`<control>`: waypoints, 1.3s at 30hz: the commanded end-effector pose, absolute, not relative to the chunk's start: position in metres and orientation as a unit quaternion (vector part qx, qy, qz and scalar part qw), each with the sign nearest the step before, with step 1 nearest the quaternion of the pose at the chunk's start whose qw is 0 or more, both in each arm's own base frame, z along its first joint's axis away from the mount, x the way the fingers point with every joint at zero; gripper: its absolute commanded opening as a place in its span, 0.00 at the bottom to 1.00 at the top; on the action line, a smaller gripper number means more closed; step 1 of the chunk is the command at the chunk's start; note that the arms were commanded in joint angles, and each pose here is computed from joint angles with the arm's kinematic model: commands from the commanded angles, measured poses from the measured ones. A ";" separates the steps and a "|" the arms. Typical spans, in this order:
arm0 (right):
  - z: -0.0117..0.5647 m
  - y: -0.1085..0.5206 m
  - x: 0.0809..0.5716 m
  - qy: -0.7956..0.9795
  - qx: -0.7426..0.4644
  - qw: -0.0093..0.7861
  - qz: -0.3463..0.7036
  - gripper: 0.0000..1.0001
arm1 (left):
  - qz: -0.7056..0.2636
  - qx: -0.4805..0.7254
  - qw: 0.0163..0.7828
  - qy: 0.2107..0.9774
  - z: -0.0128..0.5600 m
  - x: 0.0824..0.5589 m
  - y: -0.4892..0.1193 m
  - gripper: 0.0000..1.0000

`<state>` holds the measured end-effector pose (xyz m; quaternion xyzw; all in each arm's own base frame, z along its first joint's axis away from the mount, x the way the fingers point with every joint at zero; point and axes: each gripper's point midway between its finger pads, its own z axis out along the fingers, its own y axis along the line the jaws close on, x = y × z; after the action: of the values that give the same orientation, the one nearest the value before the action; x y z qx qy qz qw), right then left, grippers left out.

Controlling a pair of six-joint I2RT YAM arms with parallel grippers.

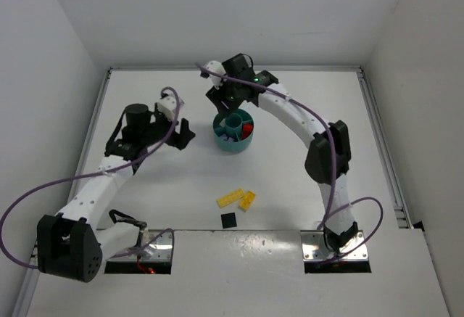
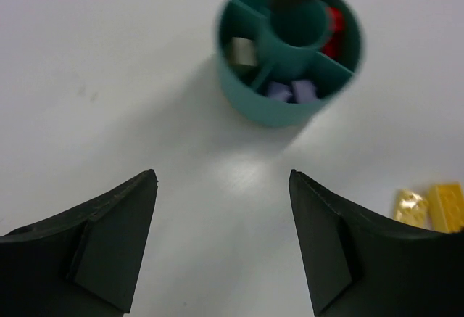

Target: Sort the legos into containers by color

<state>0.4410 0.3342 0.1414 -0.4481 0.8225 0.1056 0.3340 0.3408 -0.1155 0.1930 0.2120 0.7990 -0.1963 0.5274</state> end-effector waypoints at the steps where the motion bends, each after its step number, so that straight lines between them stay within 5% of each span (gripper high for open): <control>1: 0.208 0.301 0.451 0.825 -0.380 0.408 0.097 0.59 | -0.201 0.377 0.517 0.741 0.194 0.299 -0.161 0.79; 8: 0.134 0.194 0.411 0.903 -0.281 0.318 0.072 0.59 | -0.207 0.545 0.383 0.717 0.145 0.206 -0.239 0.74; 17: 0.117 0.098 0.386 0.943 -0.191 0.268 0.054 0.59 | -0.182 0.598 0.258 0.736 0.107 0.139 -0.275 0.76; 21: 0.129 0.086 0.383 0.944 -0.166 0.280 0.061 0.59 | -0.128 0.622 0.167 0.755 0.074 0.122 -0.281 0.68; 39: 0.126 0.068 0.380 0.950 -0.133 0.268 0.087 0.59 | -0.068 0.623 0.145 0.765 0.032 0.117 -0.284 0.62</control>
<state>0.3802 0.0660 0.1148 -0.1412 0.9536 0.0735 0.2556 0.1076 -0.2808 0.0372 0.6348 0.7564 -0.0945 0.1260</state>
